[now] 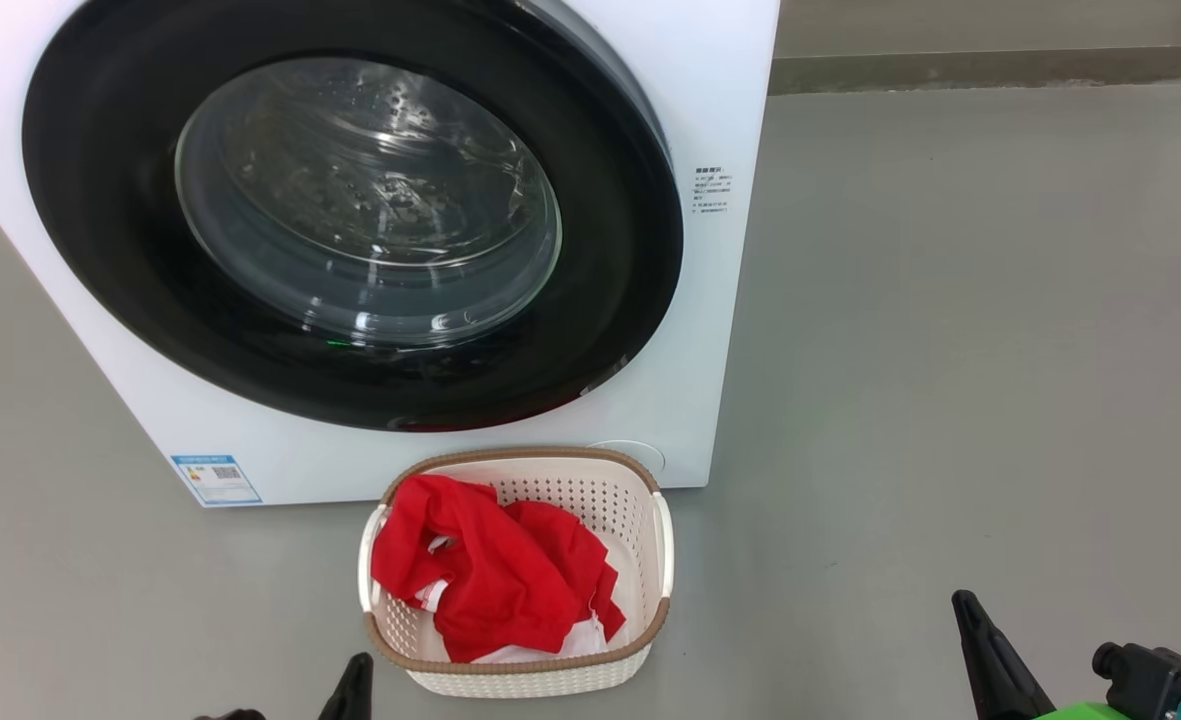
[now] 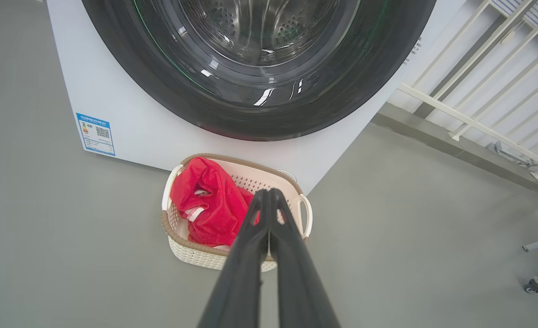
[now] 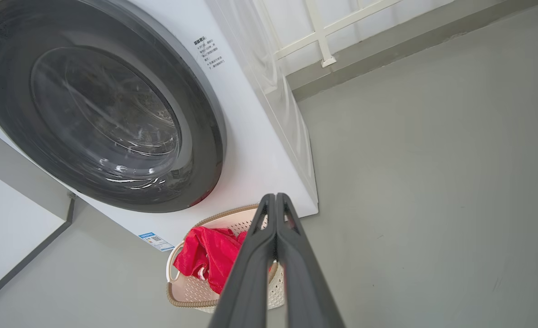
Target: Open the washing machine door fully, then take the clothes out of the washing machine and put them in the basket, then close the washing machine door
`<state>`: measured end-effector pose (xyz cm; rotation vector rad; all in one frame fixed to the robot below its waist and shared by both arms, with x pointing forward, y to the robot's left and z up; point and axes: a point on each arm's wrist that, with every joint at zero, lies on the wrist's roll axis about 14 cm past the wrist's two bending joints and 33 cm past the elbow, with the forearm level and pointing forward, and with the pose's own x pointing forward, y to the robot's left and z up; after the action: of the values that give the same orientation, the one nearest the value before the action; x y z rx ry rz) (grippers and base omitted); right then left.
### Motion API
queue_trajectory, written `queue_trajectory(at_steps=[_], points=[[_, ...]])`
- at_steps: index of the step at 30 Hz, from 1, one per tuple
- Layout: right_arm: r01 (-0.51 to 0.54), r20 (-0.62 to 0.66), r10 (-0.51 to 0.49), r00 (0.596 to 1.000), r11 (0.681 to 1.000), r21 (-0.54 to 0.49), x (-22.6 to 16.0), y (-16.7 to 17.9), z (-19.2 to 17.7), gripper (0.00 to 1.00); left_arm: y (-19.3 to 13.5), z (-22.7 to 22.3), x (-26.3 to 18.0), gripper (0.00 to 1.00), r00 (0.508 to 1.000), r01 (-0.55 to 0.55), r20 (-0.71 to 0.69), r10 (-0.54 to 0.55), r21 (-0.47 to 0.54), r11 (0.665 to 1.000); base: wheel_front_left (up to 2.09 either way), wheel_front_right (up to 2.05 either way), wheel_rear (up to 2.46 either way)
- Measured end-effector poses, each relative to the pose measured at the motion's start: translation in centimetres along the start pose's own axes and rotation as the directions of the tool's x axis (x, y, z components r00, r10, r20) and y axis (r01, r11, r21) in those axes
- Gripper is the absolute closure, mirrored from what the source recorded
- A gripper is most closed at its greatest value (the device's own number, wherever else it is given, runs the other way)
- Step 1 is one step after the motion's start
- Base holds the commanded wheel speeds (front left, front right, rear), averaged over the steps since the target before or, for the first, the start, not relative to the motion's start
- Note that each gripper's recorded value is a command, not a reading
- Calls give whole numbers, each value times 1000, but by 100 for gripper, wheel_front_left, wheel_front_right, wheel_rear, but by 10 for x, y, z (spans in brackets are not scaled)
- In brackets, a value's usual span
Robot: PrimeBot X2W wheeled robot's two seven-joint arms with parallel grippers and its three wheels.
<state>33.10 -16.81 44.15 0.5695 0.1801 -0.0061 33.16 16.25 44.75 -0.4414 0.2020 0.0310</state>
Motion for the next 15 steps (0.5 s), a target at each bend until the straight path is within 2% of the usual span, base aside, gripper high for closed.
queue_trajectory(at_steps=[15], points=[[20, 12, -22, 1000, 987, 161, 5, -4, 7, 100, 5, 1, 5, 100, 1000, -15, -22, 12, -169, 985, 0, 0, 0]])
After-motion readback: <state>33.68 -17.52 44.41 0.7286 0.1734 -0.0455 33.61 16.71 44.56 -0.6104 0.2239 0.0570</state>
